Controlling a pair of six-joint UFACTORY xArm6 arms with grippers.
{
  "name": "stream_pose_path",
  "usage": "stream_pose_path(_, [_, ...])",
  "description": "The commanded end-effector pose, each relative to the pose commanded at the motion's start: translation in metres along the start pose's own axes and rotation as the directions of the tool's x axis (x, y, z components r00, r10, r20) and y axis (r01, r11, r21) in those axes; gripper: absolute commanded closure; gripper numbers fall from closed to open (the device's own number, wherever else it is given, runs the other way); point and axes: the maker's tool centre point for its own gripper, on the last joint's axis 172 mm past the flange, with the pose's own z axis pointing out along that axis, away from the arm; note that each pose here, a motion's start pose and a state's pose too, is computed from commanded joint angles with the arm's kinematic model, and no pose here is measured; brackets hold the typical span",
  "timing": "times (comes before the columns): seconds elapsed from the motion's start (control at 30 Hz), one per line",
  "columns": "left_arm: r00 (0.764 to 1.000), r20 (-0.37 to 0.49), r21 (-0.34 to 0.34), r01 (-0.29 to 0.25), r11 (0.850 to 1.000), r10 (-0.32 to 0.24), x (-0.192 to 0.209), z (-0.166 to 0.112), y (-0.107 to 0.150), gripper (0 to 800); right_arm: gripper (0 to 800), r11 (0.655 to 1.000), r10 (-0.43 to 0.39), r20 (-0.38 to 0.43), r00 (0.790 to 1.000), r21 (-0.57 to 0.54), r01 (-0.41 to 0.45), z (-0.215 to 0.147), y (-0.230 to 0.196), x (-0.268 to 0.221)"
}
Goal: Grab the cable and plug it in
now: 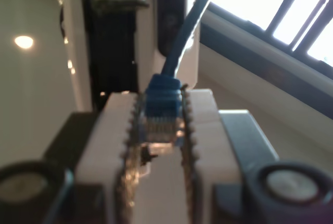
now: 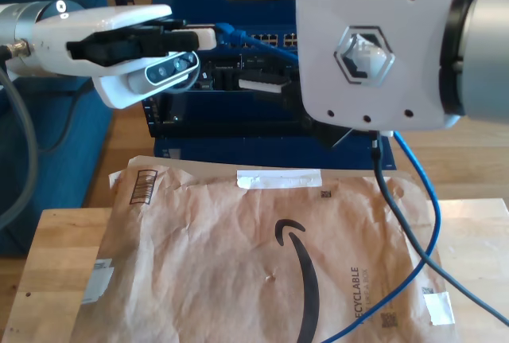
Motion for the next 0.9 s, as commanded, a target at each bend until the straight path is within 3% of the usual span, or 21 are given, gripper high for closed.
stream_pose_path(0.37, [1.000,0.005,0.011,0.010,1.000,-0.010,0.0026,0.0008,-0.0009,789,403,0.999,0.003,-0.008,1.000,0.036,-0.002,-0.0028,-0.0040,0.0033])
stream_pose_path(0.9, [1.000,0.004,0.023,0.012,1.000,-0.012,0.0028,0.0029,-0.0029,785,438,1.000,0.004,-0.005,1.000,0.018,-0.004,0.0019,0.0040,0.0028])
